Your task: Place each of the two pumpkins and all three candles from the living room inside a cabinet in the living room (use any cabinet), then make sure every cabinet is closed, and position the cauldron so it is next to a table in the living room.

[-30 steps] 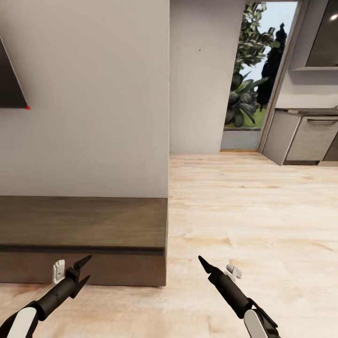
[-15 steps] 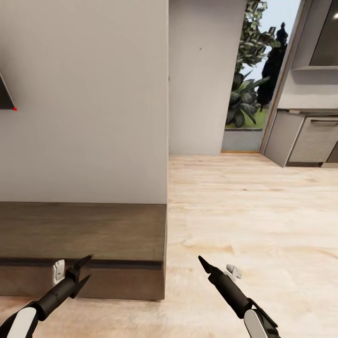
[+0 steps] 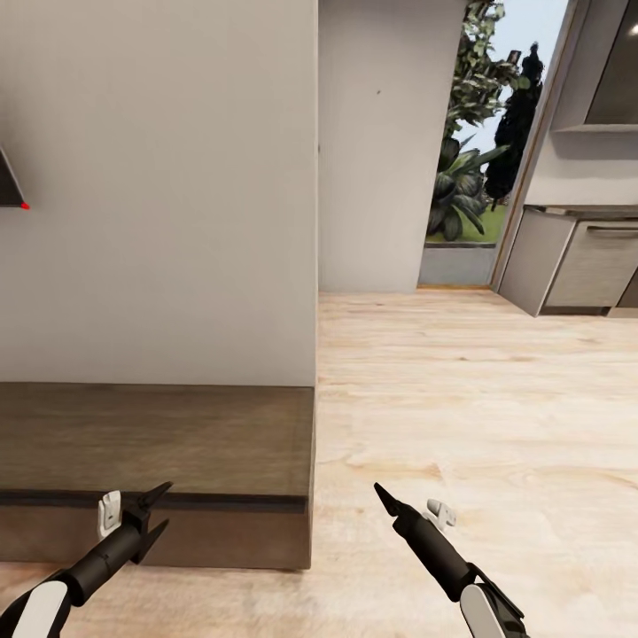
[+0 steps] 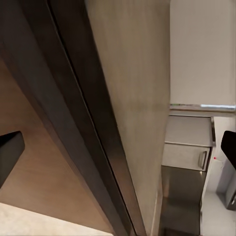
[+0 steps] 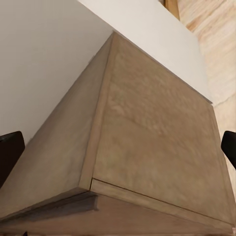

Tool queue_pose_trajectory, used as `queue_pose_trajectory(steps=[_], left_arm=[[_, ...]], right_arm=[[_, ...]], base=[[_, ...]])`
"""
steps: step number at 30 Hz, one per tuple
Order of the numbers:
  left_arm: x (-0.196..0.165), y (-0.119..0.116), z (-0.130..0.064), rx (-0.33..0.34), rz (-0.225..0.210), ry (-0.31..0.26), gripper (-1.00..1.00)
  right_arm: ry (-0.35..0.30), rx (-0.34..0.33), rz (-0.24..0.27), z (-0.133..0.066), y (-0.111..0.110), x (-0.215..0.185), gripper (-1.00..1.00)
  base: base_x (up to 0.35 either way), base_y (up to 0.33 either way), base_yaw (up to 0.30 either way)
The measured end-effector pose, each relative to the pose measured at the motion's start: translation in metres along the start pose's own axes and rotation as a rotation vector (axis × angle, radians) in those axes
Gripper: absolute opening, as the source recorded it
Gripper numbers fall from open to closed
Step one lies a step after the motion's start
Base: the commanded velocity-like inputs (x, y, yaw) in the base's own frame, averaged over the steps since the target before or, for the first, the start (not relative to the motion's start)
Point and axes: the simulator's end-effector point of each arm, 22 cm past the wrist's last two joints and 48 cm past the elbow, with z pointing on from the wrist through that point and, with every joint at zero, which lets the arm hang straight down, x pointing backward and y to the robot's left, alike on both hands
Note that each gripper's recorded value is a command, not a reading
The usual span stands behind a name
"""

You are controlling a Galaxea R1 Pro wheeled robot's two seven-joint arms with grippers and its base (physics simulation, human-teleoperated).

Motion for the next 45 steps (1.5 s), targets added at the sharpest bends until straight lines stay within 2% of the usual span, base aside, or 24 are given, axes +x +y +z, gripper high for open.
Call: queue_pose_trajectory(steps=[10,17,21,27,32,36,45], left_arm=[[-0.003,0.022,0.000,-0.028,-0.018,-0.012,1.00],[-0.001,0.035,0.002,-0.045,-0.027,-0.008,1.00],[0.004,0.051,0.003,-0.071,-0.048,-0.001,1.00],[0.010,0.070,0.003,-0.103,-0.073,0.009,1.00],[0.010,0.068,0.003,-0.092,-0.075,0.009,1.00],[0.010,0.055,0.004,-0.031,-0.070,0.010,1.00],[0.010,0.050,0.004,-0.011,-0.067,0.012,1.00]], right_arm=[[0.017,0.020,0.012,0.001,-0.016,0.012,1.00],[0.029,-0.016,0.011,0.001,-0.017,0.014,1.00],[0.037,-0.036,0.003,-0.002,-0.021,0.014,1.00],[0.050,-0.029,0.011,-0.003,-0.031,0.020,1.00],[0.050,-0.030,0.011,-0.003,-0.031,0.020,1.00],[0.052,-0.025,0.016,-0.003,-0.033,0.021,1.00],[0.052,-0.010,0.026,-0.003,-0.036,0.020,1.00]], base=[[0.000,0.000,0.000],[0.000,0.000,0.000],[0.000,0.000,0.000],[0.000,0.000,0.000],[0.000,0.000,0.000],[0.000,0.000,0.000],[0.000,0.000,0.000]])
